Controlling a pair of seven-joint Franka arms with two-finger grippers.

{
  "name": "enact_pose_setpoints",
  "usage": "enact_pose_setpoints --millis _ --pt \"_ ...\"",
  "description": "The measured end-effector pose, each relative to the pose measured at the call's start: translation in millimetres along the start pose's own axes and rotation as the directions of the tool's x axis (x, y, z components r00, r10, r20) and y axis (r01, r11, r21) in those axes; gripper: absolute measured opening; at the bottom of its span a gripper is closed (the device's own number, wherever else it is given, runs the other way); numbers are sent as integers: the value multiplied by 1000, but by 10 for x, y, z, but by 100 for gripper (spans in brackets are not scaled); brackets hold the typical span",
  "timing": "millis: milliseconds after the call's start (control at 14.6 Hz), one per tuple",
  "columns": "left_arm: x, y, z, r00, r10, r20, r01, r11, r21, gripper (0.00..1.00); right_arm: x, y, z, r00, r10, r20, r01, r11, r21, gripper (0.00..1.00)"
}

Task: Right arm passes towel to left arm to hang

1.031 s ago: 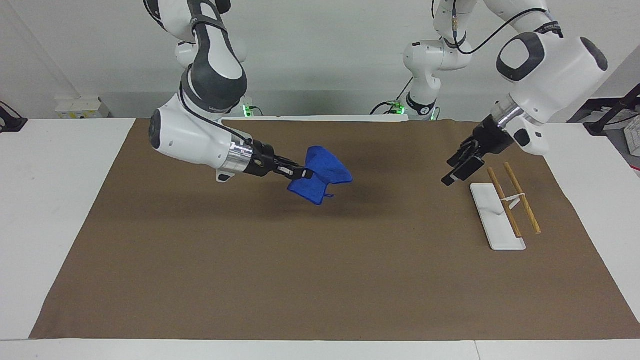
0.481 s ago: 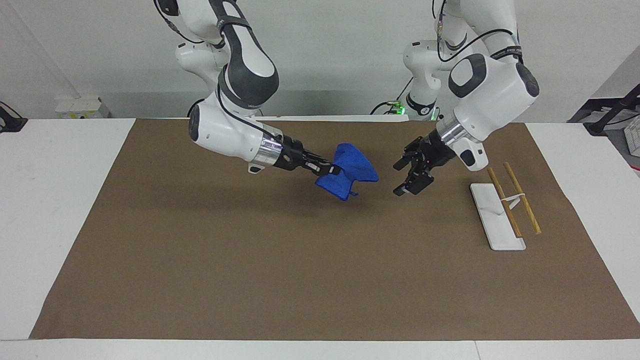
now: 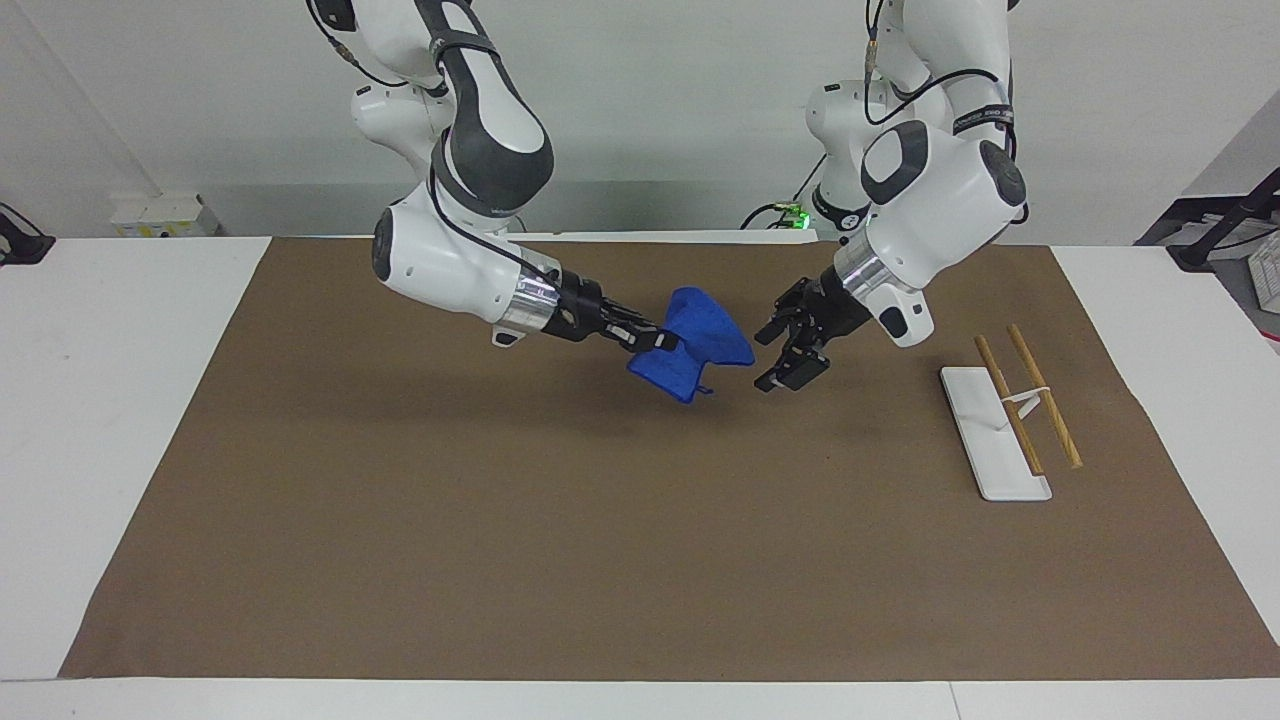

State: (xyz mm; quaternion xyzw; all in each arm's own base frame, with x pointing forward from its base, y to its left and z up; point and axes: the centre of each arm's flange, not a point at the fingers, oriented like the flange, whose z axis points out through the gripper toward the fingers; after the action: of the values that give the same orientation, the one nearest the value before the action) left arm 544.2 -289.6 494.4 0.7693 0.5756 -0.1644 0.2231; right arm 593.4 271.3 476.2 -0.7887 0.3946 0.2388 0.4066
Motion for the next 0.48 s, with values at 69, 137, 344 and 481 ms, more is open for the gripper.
enact_pose_setpoints --millis 69,137,344,481 --pt "-22 -4 38 1000 -3 1 3 1000 -1 83 -1 0 -1 1000 0 0 0 1000 0 5" --pt "-30 0 69 1000 -7 3 7 1000 -4 82 -1 -1 -1 1000 0 0 0 1000 0 5" --pt "-66 -5 189 1000 -11 7 11 1000 -2 70 -1 -1 -2 1000 0 0 0 1000 1 5" --pt "-92 -23 247 1000 -13 8 13 1000 3 66 -1 -1 -2 1000 0 -1 0 1000 1 5"
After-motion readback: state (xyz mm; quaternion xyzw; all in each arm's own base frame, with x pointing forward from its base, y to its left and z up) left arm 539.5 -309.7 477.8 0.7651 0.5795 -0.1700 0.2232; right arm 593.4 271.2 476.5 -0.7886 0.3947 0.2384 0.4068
